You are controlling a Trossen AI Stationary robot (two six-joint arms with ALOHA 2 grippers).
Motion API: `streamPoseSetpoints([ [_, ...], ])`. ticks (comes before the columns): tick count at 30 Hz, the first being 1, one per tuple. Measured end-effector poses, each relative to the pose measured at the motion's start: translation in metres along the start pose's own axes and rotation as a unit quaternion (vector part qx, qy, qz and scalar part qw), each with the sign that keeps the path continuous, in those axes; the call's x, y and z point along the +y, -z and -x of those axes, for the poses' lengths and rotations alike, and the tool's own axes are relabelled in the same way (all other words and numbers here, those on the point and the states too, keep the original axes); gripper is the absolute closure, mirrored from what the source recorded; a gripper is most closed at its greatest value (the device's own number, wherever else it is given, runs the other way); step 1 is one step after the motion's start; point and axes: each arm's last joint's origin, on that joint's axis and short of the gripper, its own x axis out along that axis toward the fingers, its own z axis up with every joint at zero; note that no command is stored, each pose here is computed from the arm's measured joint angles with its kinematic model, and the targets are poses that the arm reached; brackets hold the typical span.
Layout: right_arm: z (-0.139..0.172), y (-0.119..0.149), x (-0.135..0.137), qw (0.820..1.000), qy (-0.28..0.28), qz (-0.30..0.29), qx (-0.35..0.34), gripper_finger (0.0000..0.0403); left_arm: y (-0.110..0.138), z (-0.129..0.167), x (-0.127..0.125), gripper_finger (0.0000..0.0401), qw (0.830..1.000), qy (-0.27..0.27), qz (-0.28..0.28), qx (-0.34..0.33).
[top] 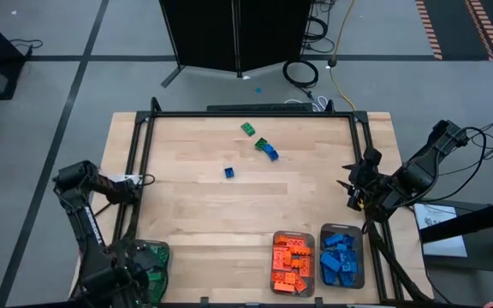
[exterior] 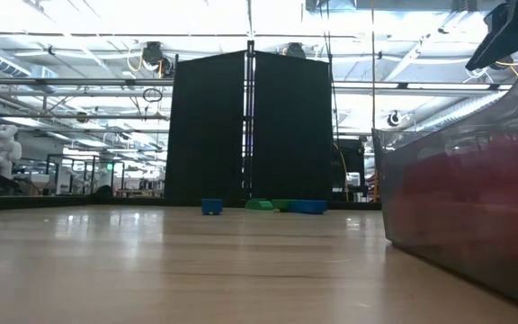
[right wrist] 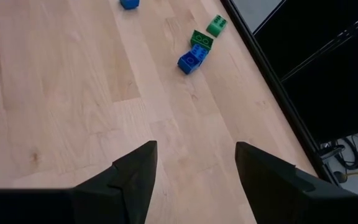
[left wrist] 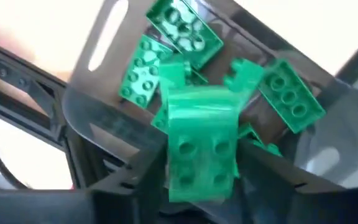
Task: Sort blocks
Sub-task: Put the green game piece into the left black bin
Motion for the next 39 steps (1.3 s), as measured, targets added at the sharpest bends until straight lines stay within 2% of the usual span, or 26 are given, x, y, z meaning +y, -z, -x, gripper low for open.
streamPoseSetpoints([
  [4, 0.0, 0.0, 0.0, 1.0, -0.002, -0.001, 0.002, 0.019, -0.005, 0.0, -0.001, 0.0161, 1.0, 0.003, 0.009, 0.002],
  [8, 0.0, 0.0, 0.0, 1.0, -0.002, 0.002, 0.002, 0.019, -0.009, 0.001, -0.007, 0.0143, 0.999, 0.033, 0.014, 0.013],
  [10, 0.0, 0.0, 0.0, 1.0, -0.002, 0.003, 0.001, 0.019, -0.016, 0.002, -0.007, 0.0141, 0.998, 0.031, 0.043, 0.015],
  [13, 0.0, 0.0, 0.0, 1.0, -0.002, 0.003, 0.001, 0.019, -0.038, 0.005, 0.002, 0.014, 0.993, 0.008, 0.115, -0.028],
  [15, 0.0, 0.0, 0.0, 1.0, -0.002, 0.003, 0.001, 0.019, -0.057, 0.012, 0.014, 0.014, 0.984, -0.013, 0.162, -0.077],
  [18, 0.0, 0.0, 0.0, 1.0, 0.001, 0.003, -0.003, 0.019, -0.091, 0.026, 0.037, 0.0139, 0.96, -0.037, 0.221, -0.169],
  [22, 0.0, -0.001, 0.0, 1.0, 0.012, 0.002, -0.018, 0.019, -0.145, 0.043, 0.075, 0.0139, 0.923, -0.078, 0.258, -0.276],
  [26, 0.0, -0.002, 0.0, 1.0, 0.013, -0.001, -0.024, 0.019, -0.204, 0.053, 0.118, 0.0138, 0.9, -0.103, 0.282, -0.316],
  [29, 0.0, -0.002, 0.0, 1.0, 0.011, -0.017, -0.023, 0.019, -0.251, 0.057, 0.15, 0.0138, 0.889, -0.088, 0.3, -0.335],
  [31, 0.0, -0.002, 0.0, 0.999, 0.01, -0.03, -0.024, 0.019, -0.283, 0.062, 0.171, 0.0138, 0.884, -0.064, 0.286, -0.365],
  [32, 0.0, -0.002, 0.0, 0.999, 0.009, -0.034, -0.024, 0.019, -0.298, 0.065, 0.181, 0.0138, 0.887, -0.051, 0.26, -0.379],
  [35, 0.0, -0.002, 0.001, 0.999, 0.008, -0.042, -0.024, 0.019, -0.338, 0.072, 0.21, 0.0138, 0.89, -0.01, 0.142, -0.433],
  [37, 0.0, -0.002, 0.001, 0.999, 0.008, -0.042, -0.024, 0.019, -0.358, 0.072, 0.23, 0.0138, 0.882, 0.003, 0.082, -0.464],
  [39, 0.0, -0.002, 0.001, 0.999, 0.007, -0.044, -0.024, 0.019, -0.374, 0.071, 0.256, 0.0138, 0.874, 0.013, 0.07, -0.48],
])
